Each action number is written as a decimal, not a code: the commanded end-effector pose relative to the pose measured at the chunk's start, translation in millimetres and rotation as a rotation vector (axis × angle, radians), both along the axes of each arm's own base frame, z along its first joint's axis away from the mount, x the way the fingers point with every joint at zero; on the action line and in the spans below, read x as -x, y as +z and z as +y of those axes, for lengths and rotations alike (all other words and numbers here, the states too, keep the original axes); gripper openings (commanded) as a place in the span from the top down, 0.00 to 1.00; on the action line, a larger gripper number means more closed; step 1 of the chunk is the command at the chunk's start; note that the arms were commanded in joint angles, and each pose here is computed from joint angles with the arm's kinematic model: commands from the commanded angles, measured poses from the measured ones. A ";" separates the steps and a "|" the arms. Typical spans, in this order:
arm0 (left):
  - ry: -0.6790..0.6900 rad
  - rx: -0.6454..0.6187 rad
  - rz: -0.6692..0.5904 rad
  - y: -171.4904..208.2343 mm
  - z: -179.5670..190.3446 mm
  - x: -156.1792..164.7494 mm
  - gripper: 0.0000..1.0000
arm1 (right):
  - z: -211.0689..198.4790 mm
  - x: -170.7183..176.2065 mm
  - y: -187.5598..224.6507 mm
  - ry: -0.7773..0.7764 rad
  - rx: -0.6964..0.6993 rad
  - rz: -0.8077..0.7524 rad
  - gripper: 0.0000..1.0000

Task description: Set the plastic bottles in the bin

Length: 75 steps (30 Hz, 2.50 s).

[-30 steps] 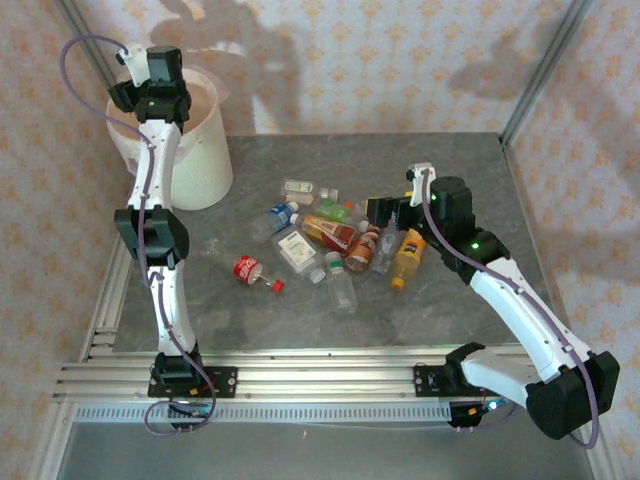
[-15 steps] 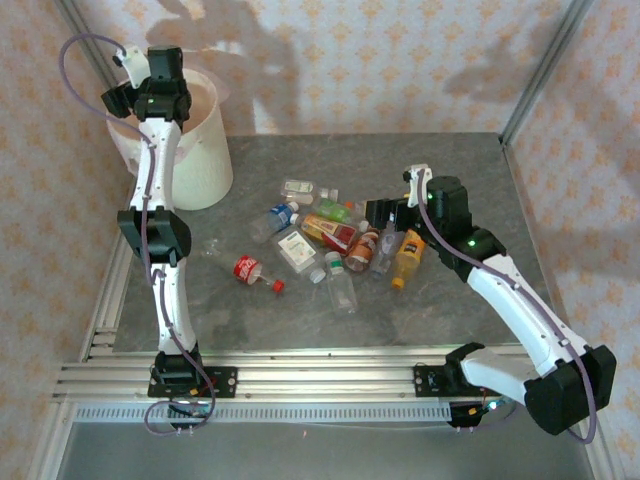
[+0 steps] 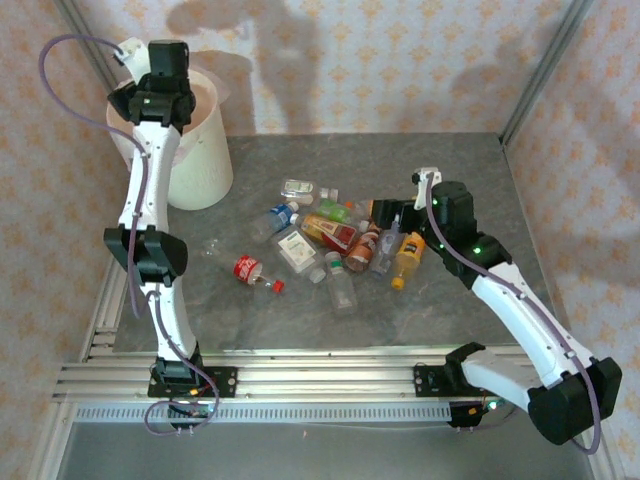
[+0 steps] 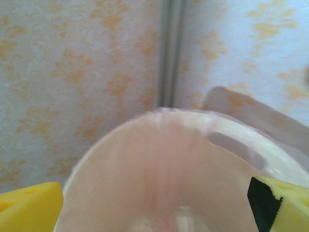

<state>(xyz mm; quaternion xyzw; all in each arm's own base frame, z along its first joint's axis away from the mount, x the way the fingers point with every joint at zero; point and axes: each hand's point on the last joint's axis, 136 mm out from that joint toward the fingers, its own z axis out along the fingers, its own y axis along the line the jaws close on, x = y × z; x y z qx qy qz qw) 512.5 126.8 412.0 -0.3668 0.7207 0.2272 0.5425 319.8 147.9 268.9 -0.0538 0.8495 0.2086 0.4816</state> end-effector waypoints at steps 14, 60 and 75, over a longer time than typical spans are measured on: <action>-0.805 0.245 -0.120 21.9 -215.3 36.0 0.00 | -42.1 -13.9 -9.1 -0.290 -0.052 -0.079 0.01; -0.004 0.862 0.391 -324.6 -111.1 205.7 0.00 | -57.9 -7.8 -47.9 -0.366 0.033 0.036 0.01; -0.008 0.930 0.326 -370.3 -114.5 178.2 0.09 | -57.7 -8.8 -49.9 -0.371 0.029 0.040 0.01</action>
